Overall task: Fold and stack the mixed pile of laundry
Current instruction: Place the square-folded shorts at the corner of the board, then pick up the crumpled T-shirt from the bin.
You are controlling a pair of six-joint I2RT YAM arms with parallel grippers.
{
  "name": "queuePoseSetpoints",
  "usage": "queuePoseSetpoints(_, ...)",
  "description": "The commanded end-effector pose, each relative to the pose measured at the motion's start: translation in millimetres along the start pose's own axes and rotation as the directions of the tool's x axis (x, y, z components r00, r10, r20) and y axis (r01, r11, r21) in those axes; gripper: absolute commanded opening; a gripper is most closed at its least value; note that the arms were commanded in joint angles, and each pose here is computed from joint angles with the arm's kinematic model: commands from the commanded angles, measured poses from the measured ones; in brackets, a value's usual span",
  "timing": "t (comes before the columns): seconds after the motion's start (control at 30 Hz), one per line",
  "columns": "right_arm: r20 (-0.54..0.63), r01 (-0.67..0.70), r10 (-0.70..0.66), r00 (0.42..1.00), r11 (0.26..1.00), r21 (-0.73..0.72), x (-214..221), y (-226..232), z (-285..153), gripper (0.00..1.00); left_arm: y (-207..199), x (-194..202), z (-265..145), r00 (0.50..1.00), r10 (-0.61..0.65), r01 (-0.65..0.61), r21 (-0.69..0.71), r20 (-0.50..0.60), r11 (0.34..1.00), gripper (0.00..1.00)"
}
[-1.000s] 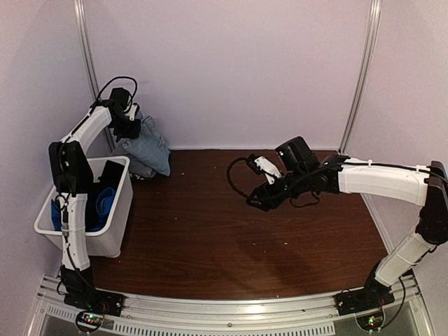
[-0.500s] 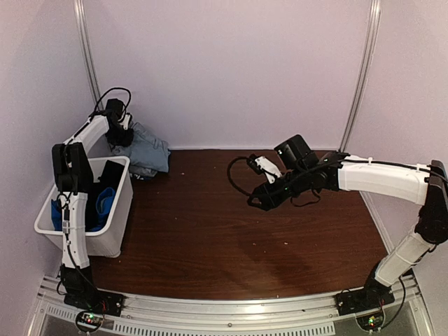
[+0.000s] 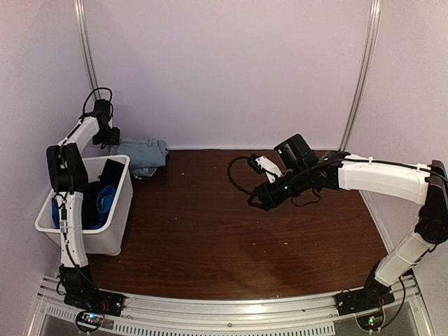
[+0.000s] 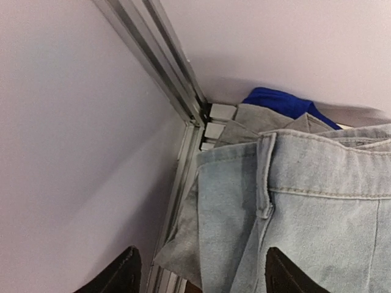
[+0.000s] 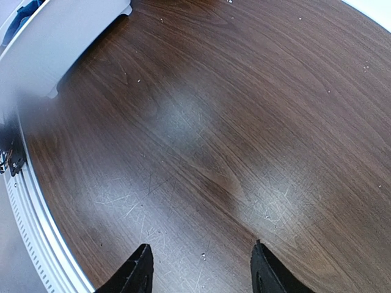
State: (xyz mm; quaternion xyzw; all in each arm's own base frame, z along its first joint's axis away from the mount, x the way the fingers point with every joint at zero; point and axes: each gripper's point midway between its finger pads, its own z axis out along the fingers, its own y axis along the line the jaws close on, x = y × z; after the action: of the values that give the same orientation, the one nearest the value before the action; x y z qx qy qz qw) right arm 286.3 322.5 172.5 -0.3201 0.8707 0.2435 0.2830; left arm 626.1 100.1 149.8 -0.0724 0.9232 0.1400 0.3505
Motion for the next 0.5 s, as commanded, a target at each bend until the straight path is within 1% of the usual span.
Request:
queuePoseSetpoints(0.0,0.053,-0.011,0.008,0.999,0.999,0.049,-17.5,-6.6,-9.7,0.56,28.9,-62.7,-73.2,0.98,-0.074,0.086,-0.053,0.186,0.995,0.74)
queuePoseSetpoints(0.03,0.062,-0.017,0.013,0.998,0.998,0.065,-19.6,-9.3,-11.2,0.58,31.4,-69.1,-86.7,0.975,-0.082,0.093,-0.047,0.207,0.995,0.82)
queuePoseSetpoints(0.07,0.076,-0.025,0.019,0.997,0.997,0.079,-22.5,-12.8,-13.9,0.6,33.3,-79.1,-107.2,0.966,-0.087,0.097,-0.029,0.242,0.995,0.96)
queuePoseSetpoints(0.13,0.104,-0.037,0.026,0.994,0.994,0.106,-29.0,-19.7,-19.9,0.66,37.5,-91.9,-138.9,0.95,-0.097,0.104,-0.009,0.297,0.994,0.98)
queuePoseSetpoints(0.2,0.148,-0.059,0.038,0.988,0.988,0.144,-39.1,-30.3,-30.0,0.7,40.0,-96.5,-167.8,0.936,-0.118,0.117,0.021,0.333,0.993,0.98)
queuePoseSetpoints(0.3,0.227,-0.109,0.061,0.972,0.973,0.204,-55.0,-51.9,-51.8,0.75,48.2,-97.3,-212.6,0.906,-0.184,0.169,0.072,0.381,0.983,0.98)
queuePoseSetpoints(0.33,0.267,-0.13,0.07,0.961,0.968,0.216,-61.8,-59.1,-61.5,0.8,47.1,-95.4,-226.1,0.901,-0.193,0.167,0.101,0.389,0.981,0.98)
queuePoseSetpoints(0.4,0.34,-0.176,0.088,0.936,0.955,0.238,-70.7,-74.3,-80.0,0.94,42.2,-88.2,-255.7,0.894,-0.201,0.142,0.17,0.401,0.975,0.98)
queuePoseSetpoints(0.43,0.38,-0.203,0.099,0.92,0.948,0.246,-74.8,-82.1,-92.3,0.99,40.7,-81.4,-267.8,0.894,-0.205,0.136,0.195,0.398,0.971,0.98)
queuePoseSetpoints(0.47,0.408,-0.23,0.113,0.906,0.94,0.252,-76.7,-89.9,-101.0,1.0,39.8,-70.5,-277.8,0.898,-0.215,0.14,0.216,0.383,0.966,0.98)
